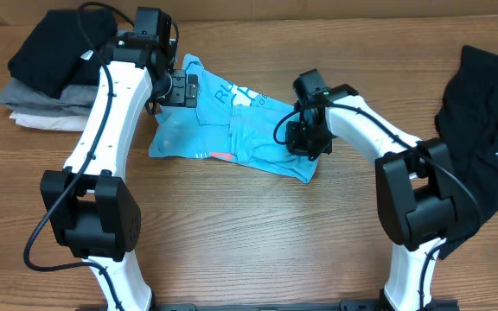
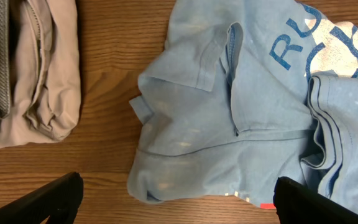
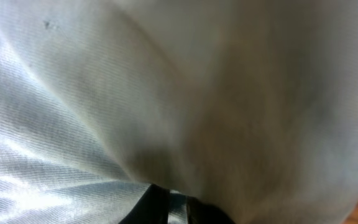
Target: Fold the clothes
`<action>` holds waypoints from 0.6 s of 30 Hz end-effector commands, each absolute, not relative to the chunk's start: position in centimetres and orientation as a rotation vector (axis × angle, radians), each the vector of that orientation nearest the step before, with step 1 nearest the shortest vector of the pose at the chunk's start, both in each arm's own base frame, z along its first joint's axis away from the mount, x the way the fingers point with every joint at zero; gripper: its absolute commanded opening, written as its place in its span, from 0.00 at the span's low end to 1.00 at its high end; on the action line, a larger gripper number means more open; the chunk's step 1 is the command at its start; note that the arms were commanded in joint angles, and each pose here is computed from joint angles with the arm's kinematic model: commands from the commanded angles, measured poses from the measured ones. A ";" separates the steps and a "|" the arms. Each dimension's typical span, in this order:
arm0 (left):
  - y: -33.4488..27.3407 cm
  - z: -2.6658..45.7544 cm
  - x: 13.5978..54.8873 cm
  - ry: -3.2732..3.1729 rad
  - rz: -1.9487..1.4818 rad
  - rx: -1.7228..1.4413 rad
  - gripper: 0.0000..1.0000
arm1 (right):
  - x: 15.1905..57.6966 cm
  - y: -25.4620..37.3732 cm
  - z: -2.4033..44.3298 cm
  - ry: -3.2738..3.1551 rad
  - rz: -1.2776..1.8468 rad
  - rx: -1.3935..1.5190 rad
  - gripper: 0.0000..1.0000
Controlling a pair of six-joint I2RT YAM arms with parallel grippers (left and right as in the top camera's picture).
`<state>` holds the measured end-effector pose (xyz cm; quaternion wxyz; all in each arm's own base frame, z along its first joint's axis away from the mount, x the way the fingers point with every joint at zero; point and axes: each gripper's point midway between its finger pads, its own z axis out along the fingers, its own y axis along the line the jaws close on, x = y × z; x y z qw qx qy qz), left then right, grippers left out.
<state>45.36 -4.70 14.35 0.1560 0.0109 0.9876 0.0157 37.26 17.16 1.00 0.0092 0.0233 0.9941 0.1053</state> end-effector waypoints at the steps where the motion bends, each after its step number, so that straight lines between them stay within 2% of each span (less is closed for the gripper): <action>1: -4.7 14.6 45.7 2.821 0.028 0.058 1.00 | 38.4 13.3 -0.7 3.060 0.198 0.086 0.15; 6: -4.8 14.5 45.6 2.823 0.025 0.058 1.00 | 39.8 9.1 -2.3 3.031 0.110 0.083 0.15; 14: -6.6 14.6 45.8 2.814 -0.125 0.084 1.00 | 42.2 4.4 -2.1 2.960 0.107 0.042 0.15; 18: -8.8 13.9 46.9 2.780 -0.276 0.190 1.00 | 42.1 4.3 -2.1 2.963 0.125 0.012 0.36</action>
